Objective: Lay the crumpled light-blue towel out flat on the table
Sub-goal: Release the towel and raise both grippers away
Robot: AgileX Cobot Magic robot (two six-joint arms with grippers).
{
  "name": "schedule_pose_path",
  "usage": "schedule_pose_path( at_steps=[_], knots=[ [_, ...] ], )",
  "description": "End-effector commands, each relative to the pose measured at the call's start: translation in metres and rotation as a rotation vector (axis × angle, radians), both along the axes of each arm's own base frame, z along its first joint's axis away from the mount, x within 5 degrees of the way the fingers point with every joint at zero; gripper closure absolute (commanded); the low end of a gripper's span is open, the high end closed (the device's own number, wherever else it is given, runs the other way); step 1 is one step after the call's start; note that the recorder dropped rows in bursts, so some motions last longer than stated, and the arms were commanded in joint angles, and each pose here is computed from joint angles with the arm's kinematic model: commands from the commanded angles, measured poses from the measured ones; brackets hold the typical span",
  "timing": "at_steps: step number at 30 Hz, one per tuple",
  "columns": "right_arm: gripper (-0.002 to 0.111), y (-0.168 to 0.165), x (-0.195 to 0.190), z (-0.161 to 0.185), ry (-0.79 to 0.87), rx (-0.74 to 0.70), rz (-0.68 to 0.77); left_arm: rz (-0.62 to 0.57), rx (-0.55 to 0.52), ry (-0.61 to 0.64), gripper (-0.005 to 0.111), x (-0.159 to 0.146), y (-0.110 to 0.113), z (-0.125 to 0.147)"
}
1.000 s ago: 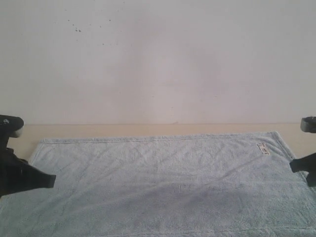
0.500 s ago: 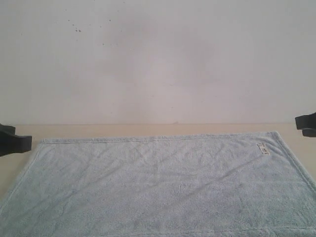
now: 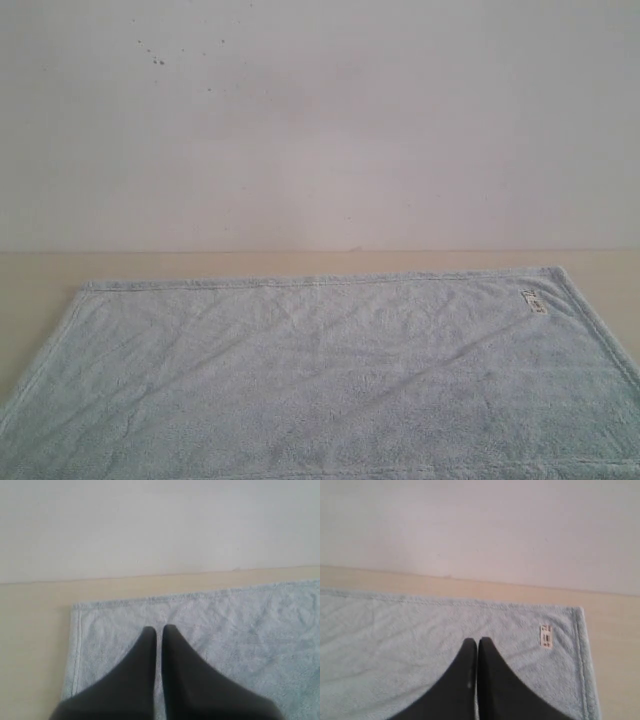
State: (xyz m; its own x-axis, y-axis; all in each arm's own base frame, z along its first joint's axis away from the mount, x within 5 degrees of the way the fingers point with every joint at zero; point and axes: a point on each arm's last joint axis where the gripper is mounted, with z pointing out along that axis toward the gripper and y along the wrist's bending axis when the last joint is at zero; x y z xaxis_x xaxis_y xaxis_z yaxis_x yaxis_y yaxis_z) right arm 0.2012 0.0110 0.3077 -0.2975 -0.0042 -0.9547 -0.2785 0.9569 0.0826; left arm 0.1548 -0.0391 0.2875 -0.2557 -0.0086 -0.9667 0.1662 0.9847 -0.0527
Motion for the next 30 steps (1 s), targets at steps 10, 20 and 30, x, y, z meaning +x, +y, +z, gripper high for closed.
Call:
schedule_pose_path(
  at_steps=[10, 20, 30],
  knots=[
    [0.108, 0.025, -0.096, -0.005, -0.151, 0.238, 0.106, -0.018, -0.057, -0.126, 0.103, -0.034, 0.01, 0.007],
    [0.108, 0.028, -0.11, 0.001, -0.182, 0.313, 0.116, -0.04, -0.068, -0.156, 0.103, -0.04, 0.009, 0.011],
    [0.108, 0.028, -0.11, 0.001, -0.181, 0.313, 0.118, -0.044, -0.068, -0.156, 0.103, -0.04, 0.008, 0.011]
  ],
)
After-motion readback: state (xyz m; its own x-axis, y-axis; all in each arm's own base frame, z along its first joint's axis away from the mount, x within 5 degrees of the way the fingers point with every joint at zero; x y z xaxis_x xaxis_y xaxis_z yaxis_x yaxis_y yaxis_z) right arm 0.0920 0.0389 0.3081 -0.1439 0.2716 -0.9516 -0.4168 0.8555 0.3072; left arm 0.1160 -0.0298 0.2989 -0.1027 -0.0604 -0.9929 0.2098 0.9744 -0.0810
